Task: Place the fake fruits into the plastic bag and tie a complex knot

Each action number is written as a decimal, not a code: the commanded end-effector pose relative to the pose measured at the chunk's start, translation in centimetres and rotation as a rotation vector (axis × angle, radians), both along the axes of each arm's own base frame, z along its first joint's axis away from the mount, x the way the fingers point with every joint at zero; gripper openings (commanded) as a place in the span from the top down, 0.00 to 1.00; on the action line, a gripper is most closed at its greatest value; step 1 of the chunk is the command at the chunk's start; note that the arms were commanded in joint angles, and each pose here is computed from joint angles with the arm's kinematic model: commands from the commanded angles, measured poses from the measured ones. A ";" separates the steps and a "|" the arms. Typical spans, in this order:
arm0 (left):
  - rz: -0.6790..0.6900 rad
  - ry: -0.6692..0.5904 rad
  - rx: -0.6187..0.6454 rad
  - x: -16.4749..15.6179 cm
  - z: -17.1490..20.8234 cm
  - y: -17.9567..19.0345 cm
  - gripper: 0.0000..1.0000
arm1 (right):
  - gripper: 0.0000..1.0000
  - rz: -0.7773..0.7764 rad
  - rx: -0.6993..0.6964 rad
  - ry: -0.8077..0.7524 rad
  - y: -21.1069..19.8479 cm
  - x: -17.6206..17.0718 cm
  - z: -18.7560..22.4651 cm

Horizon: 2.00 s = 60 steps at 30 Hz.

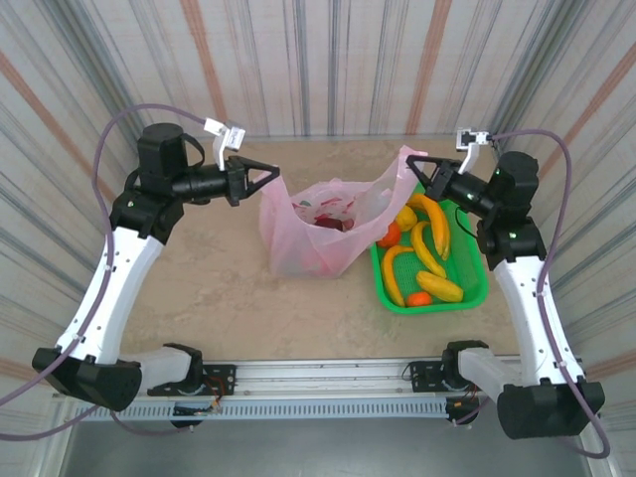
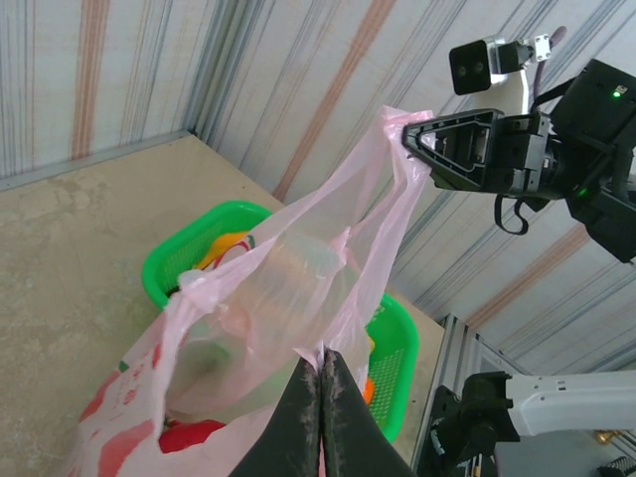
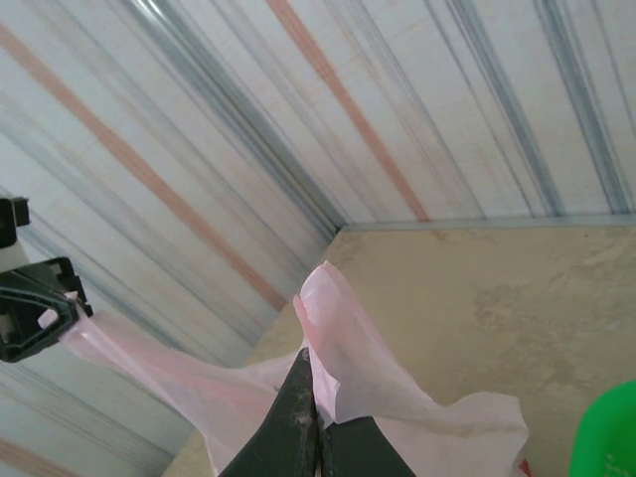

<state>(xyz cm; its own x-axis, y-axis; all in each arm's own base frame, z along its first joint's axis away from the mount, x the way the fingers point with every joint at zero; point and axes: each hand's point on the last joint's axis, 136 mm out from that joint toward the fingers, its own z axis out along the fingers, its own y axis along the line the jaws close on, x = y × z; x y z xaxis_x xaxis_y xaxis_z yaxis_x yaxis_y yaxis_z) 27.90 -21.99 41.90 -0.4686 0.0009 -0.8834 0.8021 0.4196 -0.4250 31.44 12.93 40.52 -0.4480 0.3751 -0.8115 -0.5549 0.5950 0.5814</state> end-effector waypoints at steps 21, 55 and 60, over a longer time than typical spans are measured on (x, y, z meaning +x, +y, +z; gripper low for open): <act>0.107 -0.011 0.048 1.6 -0.4 2.0 1.00 | 0.47 0.098 -0.102 -0.029 -0.1 -4.7 1.2; -0.203 -0.126 -0.033 -2.2 1.3 0.1 1.00 | 0.35 0.768 -0.316 -0.297 20.8 -9.3 -0.6; -0.264 -0.123 -0.045 -2.6 0.9 -0.2 1.00 | 0.33 0.789 -0.325 -0.355 21.9 -6.6 -1.0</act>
<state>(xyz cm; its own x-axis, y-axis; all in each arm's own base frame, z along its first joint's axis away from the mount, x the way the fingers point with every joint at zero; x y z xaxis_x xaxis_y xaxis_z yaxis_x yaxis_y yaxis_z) 26.06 -21.96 42.31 -0.4013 0.0601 -0.9140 0.8915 0.2546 -0.3747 24.31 33.94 38.23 -0.2916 -0.2256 -0.9296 -0.9537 0.1433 0.2644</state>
